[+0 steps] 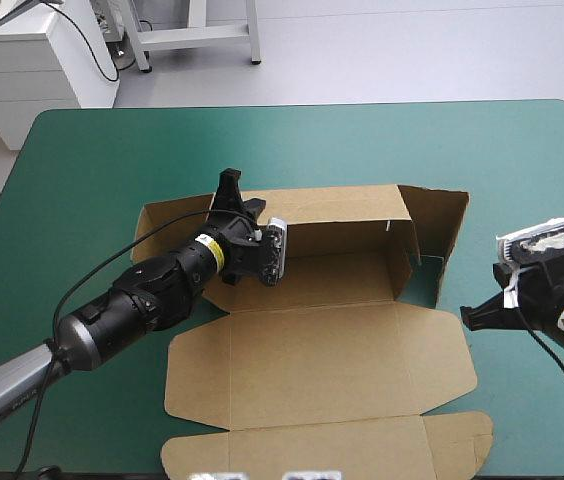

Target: Fold the box

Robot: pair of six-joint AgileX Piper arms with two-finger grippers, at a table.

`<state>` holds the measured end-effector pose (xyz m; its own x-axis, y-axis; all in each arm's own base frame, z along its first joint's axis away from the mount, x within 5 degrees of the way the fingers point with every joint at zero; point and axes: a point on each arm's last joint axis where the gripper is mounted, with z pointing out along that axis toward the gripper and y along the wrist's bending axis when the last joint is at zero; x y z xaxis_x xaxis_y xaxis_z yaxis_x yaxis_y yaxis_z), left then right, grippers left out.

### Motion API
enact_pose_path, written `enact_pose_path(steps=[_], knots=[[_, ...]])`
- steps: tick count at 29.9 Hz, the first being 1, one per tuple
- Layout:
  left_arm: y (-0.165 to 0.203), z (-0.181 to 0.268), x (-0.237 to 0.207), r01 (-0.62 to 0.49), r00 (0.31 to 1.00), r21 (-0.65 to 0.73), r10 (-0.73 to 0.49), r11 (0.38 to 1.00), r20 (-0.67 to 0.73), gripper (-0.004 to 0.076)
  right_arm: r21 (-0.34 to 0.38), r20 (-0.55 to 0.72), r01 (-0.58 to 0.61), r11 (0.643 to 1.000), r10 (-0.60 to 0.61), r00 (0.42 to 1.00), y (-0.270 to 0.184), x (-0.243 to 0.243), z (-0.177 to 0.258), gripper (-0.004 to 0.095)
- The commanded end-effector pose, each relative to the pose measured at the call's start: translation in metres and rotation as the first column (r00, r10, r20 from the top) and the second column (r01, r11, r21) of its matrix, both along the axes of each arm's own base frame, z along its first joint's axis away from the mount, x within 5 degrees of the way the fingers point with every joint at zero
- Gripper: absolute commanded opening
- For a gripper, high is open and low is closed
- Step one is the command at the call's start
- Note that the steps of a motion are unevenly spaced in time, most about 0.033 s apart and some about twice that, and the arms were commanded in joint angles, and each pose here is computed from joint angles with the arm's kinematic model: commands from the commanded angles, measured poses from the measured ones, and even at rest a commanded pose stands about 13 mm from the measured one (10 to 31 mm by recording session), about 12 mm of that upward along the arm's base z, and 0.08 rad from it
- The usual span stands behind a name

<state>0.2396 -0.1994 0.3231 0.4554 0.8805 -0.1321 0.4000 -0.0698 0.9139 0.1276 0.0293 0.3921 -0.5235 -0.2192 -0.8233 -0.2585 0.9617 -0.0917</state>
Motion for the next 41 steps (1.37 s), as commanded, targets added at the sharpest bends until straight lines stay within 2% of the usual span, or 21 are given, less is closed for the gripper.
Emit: enact_pose_path(steps=[1, 6, 12, 20, 25, 31, 36, 39, 41], knots=[[0.001, 0.019, -0.005, 0.037, 0.997, -0.031, -0.035, 0.999, 0.067, -0.0008, 0.027, 0.085, 0.005, 1.0, -0.007, 0.996, 0.003, 0.013, 0.018, -0.0016], [0.001, 0.02, -0.005, 0.046, 0.995, -0.011, -0.045, 0.999, 0.086, -0.0008, 0.017, 0.084, 0.008, 1.0, -0.009, 0.996, 0.009, 0.042, 0.034, -0.0015], [0.001, 0.02, -0.005, 0.047, 0.995, -0.01, -0.046, 0.999, 0.087, -0.0008, 0.039, 0.074, 0.037, 0.999, -0.04, 0.996, 0.02, 0.088, 0.055, -0.0016], [0.003, 0.006, -0.007, 0.06, 0.994, 0.054, -0.065, 0.997, 0.084, -0.0008, 0.02, -0.023, 0.052, 0.998, -0.052, 0.998, 0.037, 0.155, 0.061, -0.0016], [0.004, 0.003, -0.007, 0.034, 0.998, 0.003, -0.034, 0.999, 0.046, -0.0008, -0.024, -0.105, 0.058, 0.998, -0.06, 0.993, 0.042, 0.189, 0.056, -0.0016], [0.004, 0.003, -0.007, 0.028, 0.999, -0.01, -0.028, 1.0, 0.039, -0.0008, -0.045, -0.213, 0.113, 0.993, -0.12, 0.97, 0.029, 0.224, 0.044, -0.0021], [0.004, 0.003, -0.007, 0.028, 0.999, -0.01, -0.028, 1.0, 0.039, -0.0008, 0.018, -0.382, 0.107, 0.994, -0.092, 0.92, 0.019, 0.243, 0.015, -0.0021], [0.004, 0.003, -0.007, 0.027, 0.999, -0.013, -0.026, 1.0, 0.037, -0.0008, 0.077, -0.416, 0.085, 0.993, -0.045, 0.908, 0.022, 0.248, 0.007, -0.0021], [0.004, 0.003, -0.007, 0.024, 0.999, -0.016, -0.023, 1.0, 0.035, -0.0008, 0.081, -0.414, 0.07, 0.994, -0.031, 0.91, 0.023, 0.248, 0.008, -0.0021]])
